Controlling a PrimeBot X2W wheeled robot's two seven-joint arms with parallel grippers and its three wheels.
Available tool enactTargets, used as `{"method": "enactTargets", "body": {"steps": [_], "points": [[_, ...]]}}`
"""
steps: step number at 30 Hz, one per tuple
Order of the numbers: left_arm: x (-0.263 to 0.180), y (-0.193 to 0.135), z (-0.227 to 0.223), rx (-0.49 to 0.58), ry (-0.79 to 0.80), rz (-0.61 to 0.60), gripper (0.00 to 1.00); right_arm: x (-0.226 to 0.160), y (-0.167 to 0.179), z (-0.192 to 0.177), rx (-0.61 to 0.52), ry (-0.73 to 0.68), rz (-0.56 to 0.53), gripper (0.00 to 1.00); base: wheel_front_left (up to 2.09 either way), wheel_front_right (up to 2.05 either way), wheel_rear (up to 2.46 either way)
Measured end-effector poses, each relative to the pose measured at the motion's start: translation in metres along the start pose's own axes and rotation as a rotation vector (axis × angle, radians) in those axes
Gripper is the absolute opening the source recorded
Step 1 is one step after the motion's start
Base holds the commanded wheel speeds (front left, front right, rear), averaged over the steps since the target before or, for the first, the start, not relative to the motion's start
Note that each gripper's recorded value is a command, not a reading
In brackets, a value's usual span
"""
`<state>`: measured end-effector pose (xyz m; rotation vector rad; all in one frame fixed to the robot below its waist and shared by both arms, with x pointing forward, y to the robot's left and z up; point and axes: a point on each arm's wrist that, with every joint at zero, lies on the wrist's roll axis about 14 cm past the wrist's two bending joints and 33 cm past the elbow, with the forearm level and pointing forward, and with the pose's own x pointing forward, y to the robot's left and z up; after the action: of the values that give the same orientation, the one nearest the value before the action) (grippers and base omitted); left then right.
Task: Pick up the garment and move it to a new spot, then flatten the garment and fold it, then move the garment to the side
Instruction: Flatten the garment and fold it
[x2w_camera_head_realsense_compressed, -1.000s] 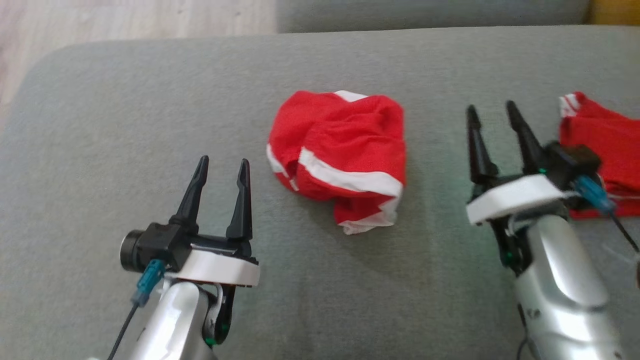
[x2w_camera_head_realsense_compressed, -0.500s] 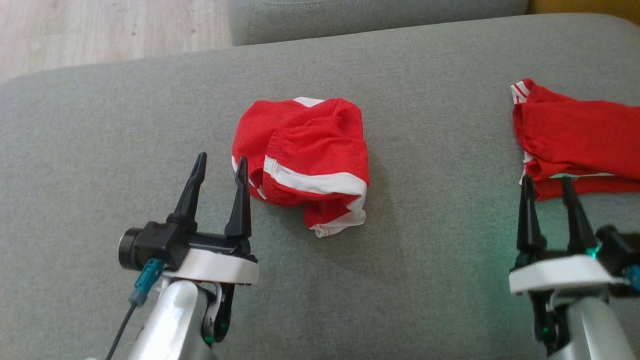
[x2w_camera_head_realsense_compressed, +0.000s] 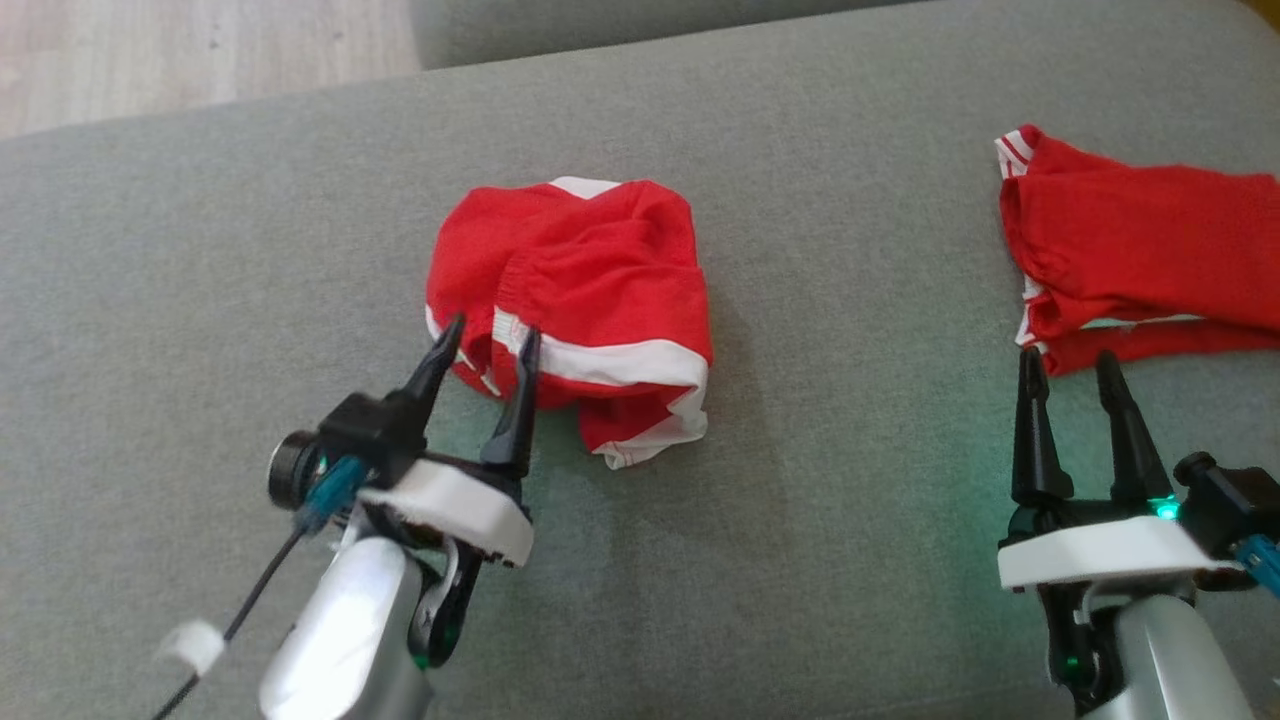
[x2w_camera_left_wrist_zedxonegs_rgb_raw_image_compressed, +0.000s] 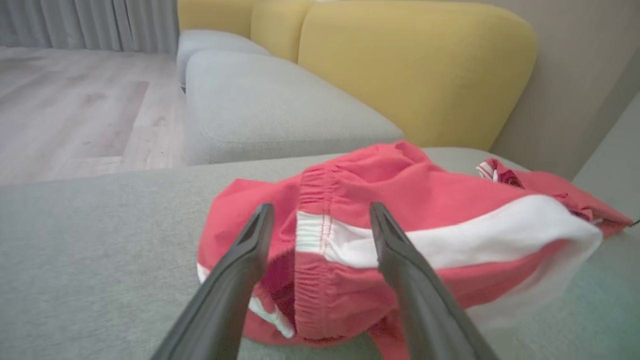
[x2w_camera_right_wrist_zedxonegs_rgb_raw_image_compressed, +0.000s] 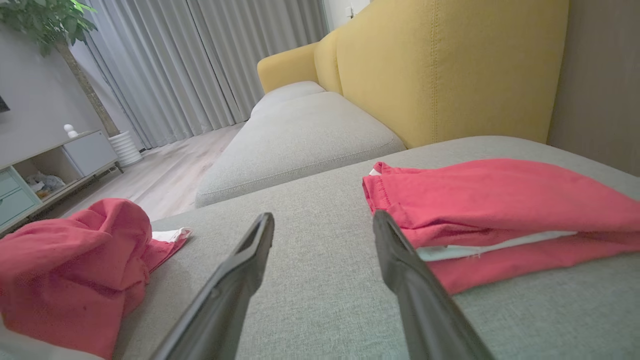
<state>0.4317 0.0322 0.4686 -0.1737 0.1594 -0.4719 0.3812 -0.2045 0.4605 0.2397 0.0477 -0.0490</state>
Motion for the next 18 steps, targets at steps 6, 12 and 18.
{"method": "enactTargets", "body": {"steps": [6,12,18], "points": [[0.008,-0.004,-0.021,0.014,0.125,-0.035,1.00,-0.002,-0.004,-0.003,0.005,0.010,-0.013,1.00,0.00,0.00,0.00],[0.009,-0.004,-0.036,0.025,0.204,-0.040,1.00,-0.004,-0.005,-0.002,0.004,0.007,-0.018,1.00,0.00,0.00,0.00],[0.008,-0.012,-0.043,0.010,0.247,-0.073,0.33,-0.005,-0.005,-0.003,0.011,0.010,-0.018,1.00,0.00,0.00,0.00]]}}
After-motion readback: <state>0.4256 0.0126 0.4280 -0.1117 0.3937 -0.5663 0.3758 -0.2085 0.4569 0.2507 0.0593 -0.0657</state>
